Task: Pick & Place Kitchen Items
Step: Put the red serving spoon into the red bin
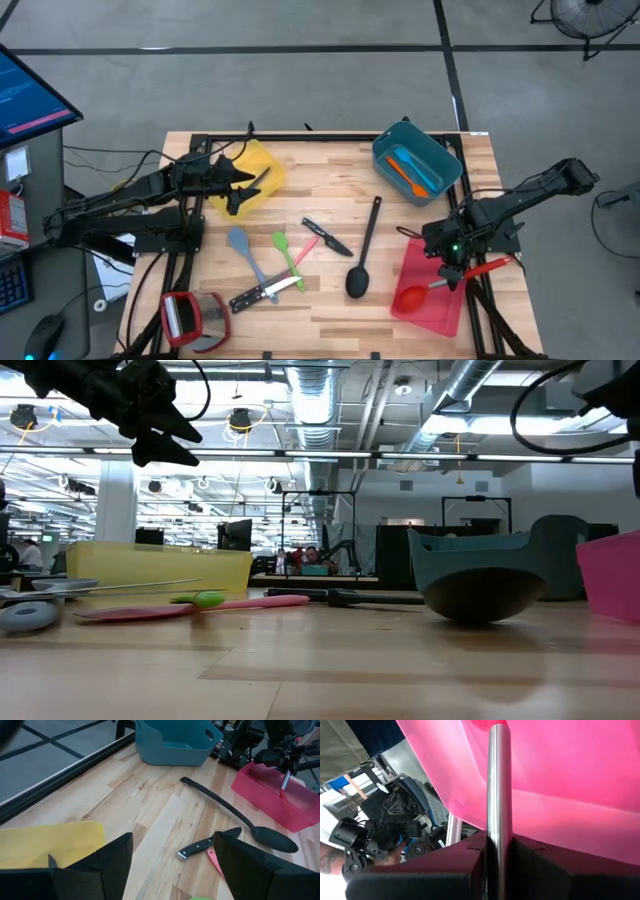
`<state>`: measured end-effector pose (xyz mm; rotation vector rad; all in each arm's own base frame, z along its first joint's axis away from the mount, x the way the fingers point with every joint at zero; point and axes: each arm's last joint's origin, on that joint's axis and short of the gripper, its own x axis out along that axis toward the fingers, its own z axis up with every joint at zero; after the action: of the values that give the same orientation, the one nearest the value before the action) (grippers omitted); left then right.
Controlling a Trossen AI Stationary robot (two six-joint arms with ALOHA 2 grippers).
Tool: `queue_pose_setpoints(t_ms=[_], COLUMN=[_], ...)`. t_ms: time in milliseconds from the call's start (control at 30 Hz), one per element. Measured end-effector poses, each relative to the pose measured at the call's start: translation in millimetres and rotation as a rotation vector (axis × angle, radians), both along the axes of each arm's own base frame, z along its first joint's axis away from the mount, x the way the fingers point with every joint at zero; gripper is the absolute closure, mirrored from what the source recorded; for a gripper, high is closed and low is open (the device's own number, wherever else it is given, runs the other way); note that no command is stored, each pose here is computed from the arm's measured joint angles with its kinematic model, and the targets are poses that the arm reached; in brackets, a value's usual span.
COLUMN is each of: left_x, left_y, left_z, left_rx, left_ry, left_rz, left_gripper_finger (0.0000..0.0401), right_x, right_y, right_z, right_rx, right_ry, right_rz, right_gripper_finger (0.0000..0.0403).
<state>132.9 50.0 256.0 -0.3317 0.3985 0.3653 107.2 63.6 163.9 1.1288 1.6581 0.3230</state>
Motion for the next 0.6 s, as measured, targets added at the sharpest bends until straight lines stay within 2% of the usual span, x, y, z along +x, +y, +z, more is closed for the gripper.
queue_pose_setpoints(t_ms=[333, 600], left_x=[0, 0], left_y=[0, 0], left_z=[0, 0], left_rx=[0.001, 0.003], left_ry=[0.0, 0.001], left_rz=[0.0, 0.003], left_gripper_finger=[0.0144, 0.0144], right_x=[0, 1], right_y=[0, -1], right_z=[-11, -12], right_rx=[0.009, -0.035], right_ry=[-0.03, -0.048], right_rz=[-0.008, -0.032], right_gripper_finger=[0.0366, 0.0356])
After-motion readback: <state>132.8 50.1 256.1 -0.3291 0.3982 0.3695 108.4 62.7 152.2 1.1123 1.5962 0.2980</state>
